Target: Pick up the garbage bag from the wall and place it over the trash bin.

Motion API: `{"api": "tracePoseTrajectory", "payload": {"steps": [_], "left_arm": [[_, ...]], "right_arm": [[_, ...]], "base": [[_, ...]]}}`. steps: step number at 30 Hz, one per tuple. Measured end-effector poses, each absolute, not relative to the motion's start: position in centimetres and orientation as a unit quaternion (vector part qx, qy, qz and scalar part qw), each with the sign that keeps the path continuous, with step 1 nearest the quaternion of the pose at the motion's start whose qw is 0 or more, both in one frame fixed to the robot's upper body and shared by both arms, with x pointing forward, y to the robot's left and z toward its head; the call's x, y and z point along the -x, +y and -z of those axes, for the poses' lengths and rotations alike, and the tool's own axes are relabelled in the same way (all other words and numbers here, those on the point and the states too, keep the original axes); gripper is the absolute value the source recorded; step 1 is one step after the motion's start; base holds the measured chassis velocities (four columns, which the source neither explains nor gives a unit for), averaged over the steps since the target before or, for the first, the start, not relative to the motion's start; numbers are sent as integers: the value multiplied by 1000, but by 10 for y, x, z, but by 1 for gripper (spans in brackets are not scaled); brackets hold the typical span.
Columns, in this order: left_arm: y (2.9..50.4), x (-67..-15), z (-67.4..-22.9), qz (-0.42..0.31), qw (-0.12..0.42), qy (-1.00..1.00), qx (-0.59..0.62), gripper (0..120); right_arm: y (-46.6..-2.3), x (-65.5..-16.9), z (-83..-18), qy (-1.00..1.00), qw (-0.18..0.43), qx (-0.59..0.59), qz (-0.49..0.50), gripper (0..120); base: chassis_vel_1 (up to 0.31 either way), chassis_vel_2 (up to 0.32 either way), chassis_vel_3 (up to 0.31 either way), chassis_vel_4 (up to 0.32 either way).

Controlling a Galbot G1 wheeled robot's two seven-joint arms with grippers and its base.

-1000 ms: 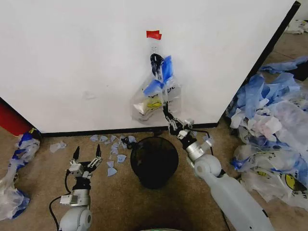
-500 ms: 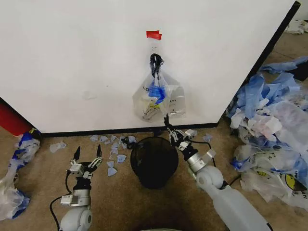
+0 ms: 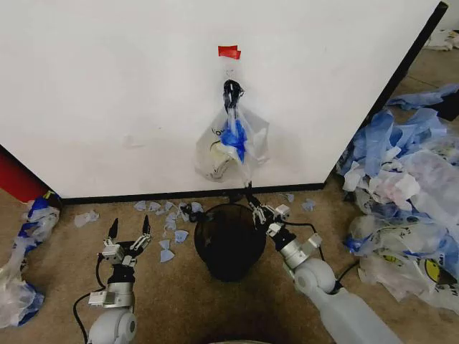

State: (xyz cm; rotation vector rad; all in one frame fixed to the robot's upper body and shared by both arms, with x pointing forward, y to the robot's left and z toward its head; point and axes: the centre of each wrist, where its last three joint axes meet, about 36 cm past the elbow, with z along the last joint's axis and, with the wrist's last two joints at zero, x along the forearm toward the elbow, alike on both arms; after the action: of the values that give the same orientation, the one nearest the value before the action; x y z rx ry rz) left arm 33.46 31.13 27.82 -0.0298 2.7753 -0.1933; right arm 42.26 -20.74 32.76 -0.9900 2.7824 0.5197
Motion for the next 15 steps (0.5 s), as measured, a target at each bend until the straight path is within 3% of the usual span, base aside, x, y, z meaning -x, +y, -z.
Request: {"api": "tracePoseTrajectory", "payload": {"steps": [15], "left_arm": [[311,-336,-278,70,179,981,11,100]], "right_arm": [[-208,-411,-312,926,57,332,-169,0]], "base": [[0,0,0,0]]}}
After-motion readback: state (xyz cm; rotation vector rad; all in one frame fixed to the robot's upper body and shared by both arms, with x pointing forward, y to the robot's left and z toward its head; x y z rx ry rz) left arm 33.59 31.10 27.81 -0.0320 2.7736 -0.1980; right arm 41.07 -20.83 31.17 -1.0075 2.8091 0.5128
